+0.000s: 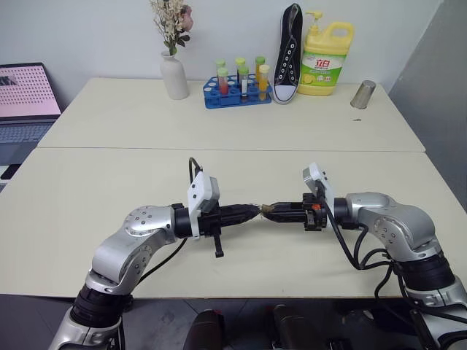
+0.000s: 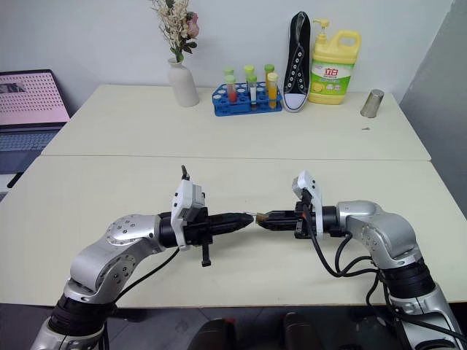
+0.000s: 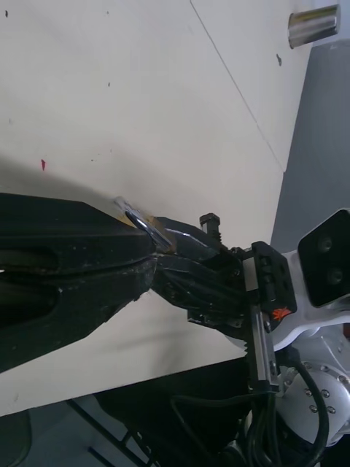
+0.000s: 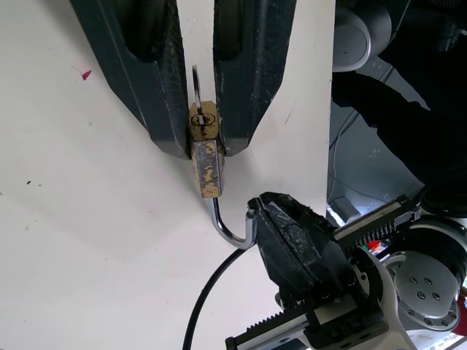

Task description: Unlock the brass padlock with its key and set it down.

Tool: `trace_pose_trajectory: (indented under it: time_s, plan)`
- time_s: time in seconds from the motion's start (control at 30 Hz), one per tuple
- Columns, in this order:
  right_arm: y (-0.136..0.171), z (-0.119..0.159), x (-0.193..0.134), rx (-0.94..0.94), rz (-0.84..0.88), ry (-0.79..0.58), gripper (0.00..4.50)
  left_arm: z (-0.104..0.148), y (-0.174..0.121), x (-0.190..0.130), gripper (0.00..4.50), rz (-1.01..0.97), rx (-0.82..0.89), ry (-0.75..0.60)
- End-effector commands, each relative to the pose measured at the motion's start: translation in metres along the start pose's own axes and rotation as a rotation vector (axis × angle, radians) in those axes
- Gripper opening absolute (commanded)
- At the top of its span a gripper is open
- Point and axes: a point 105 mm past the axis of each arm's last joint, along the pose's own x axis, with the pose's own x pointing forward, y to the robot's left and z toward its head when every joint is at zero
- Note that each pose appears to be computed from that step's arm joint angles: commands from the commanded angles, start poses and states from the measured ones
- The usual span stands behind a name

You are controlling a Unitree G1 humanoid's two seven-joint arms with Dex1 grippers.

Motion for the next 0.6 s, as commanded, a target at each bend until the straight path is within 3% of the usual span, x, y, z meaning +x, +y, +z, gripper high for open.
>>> trace_pose_trajectory:
  time_s: [0.03, 0.6]
  plan:
    - [0.0039, 0.0091, 0.0001, -0.048, 0.021, -0.015, 0.13, 0.0147, 0.0025, 0.001, 0.0, 0.014, 0.042, -0.042]
    - [0.0041, 0.0087, 0.001, -0.043, 0.021, -0.014, 0.13, 0.017, 0.0059, -0.0017, 0.0, 0.045, 0.103, -0.019]
